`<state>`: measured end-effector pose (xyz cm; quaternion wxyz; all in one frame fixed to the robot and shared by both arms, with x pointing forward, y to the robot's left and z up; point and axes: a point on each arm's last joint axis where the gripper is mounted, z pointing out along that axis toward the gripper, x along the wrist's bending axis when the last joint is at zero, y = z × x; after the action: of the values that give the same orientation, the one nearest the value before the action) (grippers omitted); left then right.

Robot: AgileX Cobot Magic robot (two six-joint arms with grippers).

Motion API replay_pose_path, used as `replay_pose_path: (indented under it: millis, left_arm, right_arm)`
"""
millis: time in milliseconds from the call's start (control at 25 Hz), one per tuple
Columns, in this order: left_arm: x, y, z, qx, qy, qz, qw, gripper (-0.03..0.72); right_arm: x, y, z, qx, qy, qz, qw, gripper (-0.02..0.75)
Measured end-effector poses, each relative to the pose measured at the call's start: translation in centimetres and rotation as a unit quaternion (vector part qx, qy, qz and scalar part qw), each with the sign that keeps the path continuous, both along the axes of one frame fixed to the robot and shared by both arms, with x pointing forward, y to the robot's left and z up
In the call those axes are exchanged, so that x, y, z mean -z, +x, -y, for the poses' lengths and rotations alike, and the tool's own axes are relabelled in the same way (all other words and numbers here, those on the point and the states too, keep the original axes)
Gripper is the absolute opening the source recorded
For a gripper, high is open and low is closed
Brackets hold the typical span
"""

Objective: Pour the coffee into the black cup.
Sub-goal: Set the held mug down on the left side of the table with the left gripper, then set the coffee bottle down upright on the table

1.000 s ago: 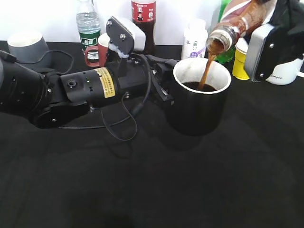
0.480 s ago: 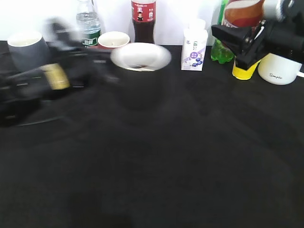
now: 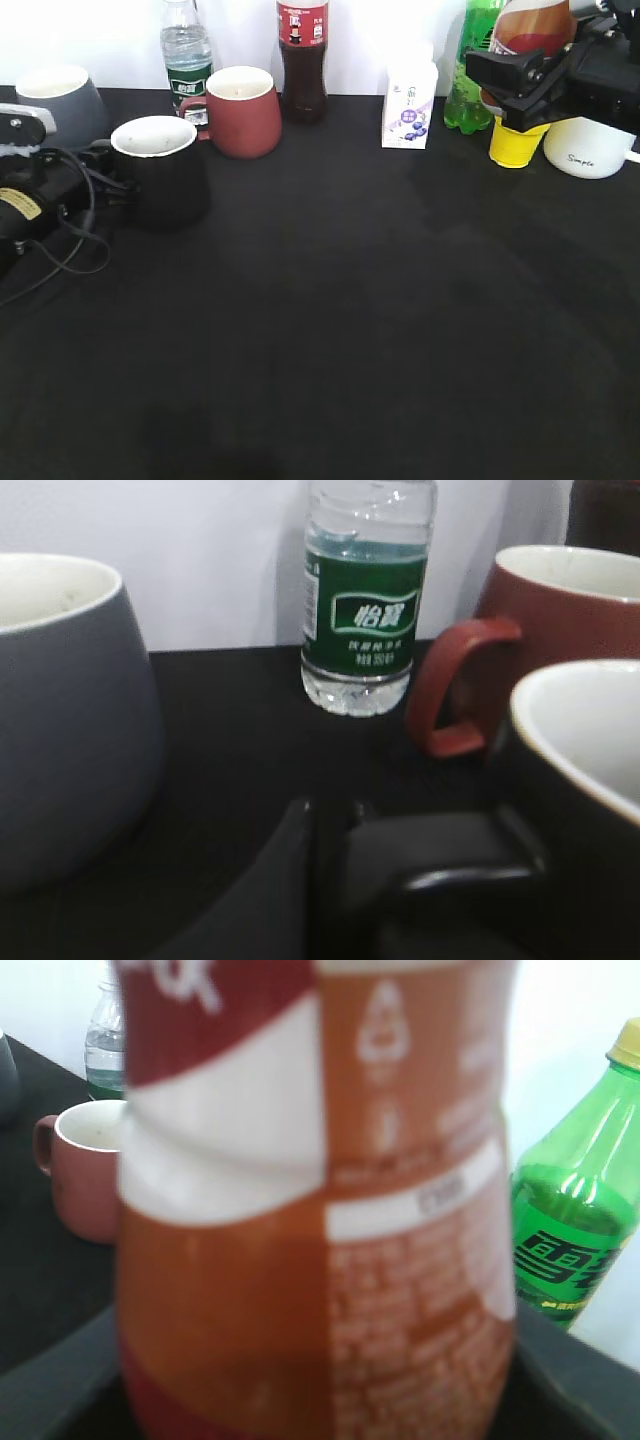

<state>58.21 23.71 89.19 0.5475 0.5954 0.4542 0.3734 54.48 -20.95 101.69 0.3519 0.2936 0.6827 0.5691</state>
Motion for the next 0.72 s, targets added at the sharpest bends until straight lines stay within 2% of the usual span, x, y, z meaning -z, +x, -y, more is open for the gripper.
replay_pose_path:
  millis: [160, 200, 320, 480, 560, 720]
  left_arm:
    - [0.3, 0.3, -0.2, -0.014, -0.007, 0.003, 1.0, 0.061]
    - [0.3, 0.3, -0.2, -0.013, -0.009, 0.002, 1.0, 0.082]
    - [0.5, -0.5, -0.3, -0.015, -0.015, -0.006, 1.0, 0.245]
    - [1.0, -4.6, -0.9, -0.02, -0.012, -0.051, 0.998, 0.267]
    - [0.2, -7.0, -1.3, -0.02, -0.011, -0.059, 0.998, 0.267]
    - [-4.5, -10.7, 1.1, 0.08, -0.006, 0.003, 0.997, 0.267]
  right_arm:
    - [0.0, 0.0, 0.0, 0.0, 0.0, 0.0, 1.0, 0.528]
    - [0.0, 0.0, 0.0, 0.0, 0.0, 0.0, 1.0, 0.528]
    - [0.0, 0.0, 0.0, 0.0, 0.0, -0.001, 1.0, 0.528]
    - [0.0, 0.1, 0.1, 0.009, 0.007, -0.004, 1.0, 0.527]
    - [0.6, 0.4, 0.2, 0.02, 0.011, -0.019, 1.0, 0.527]
    - [3.4, 1.9, 1.0, 0.088, 0.065, -0.079, 0.991, 0.528]
